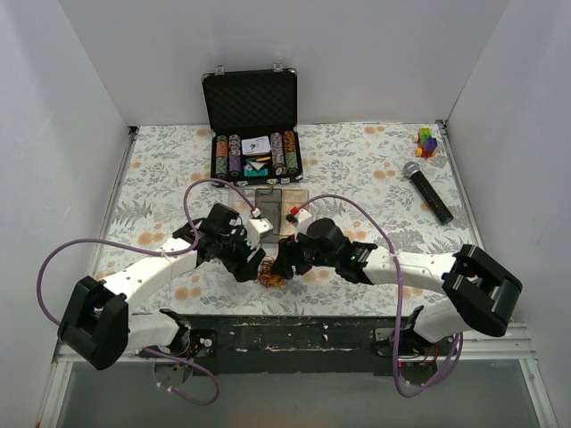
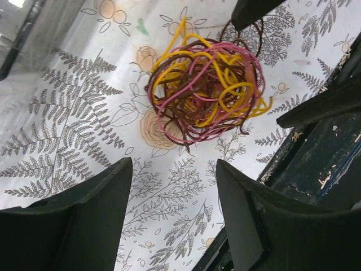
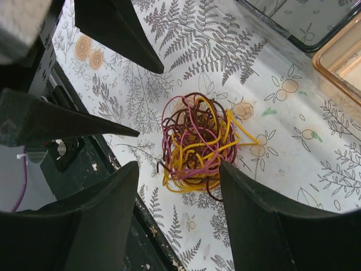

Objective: Untangle the cables
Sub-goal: Untie the cable.

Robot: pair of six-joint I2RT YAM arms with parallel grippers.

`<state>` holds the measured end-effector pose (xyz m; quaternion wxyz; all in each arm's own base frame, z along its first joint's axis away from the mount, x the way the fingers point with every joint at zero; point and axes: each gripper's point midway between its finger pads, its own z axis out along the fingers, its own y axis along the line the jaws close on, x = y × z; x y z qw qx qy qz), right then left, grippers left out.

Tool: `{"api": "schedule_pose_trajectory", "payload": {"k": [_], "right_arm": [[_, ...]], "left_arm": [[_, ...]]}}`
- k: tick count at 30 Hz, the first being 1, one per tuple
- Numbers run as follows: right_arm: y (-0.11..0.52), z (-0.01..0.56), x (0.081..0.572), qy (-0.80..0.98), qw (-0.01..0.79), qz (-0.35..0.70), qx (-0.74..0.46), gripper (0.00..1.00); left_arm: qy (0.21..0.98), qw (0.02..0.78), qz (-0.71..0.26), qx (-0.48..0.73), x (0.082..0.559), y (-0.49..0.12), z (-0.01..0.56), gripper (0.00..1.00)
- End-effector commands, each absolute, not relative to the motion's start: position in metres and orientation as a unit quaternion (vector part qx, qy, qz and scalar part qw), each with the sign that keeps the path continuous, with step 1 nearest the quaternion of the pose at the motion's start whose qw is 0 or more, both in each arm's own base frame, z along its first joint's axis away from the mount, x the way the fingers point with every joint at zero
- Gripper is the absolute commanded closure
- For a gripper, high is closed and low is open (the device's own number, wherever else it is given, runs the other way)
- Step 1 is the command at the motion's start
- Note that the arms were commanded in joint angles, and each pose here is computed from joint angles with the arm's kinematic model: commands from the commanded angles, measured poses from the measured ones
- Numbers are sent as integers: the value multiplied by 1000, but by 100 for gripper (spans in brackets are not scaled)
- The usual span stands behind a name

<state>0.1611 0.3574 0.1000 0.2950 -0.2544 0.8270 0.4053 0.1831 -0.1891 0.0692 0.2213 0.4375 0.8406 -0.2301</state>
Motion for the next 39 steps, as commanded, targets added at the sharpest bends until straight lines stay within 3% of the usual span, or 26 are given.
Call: {"api": "schedule_pose_trajectory", "payload": {"k": [1,15,19,22,24,34,37,39], "right_arm": [[376,108,166,816,304,421,-254,34],[369,66,156,844,272,390,-249,61],[367,62,154,846,268,387,-251,68],[365,60,153,847,268,384,-251,69],[362,59,152,848,269,382,-250,70],[349,52,153,860,273,363,-233,70],[347,52,153,861,272,362,-230,70],[346,51,152,862,272,361,-230,70]], "left_arm": [[831,258,-253,422,205,-198,76,41],[820,228,-316,419,207,-219,80,44],[818,222,-322,421,204,-220,80,56],[820,213,-322,422,200,-218,76,77],[821,211,-319,424,199,-216,76,86],[821,215,-305,431,196,-209,79,91],[822,220,-305,428,199,-210,81,100],[823,227,-299,426,204,-211,87,100]]}}
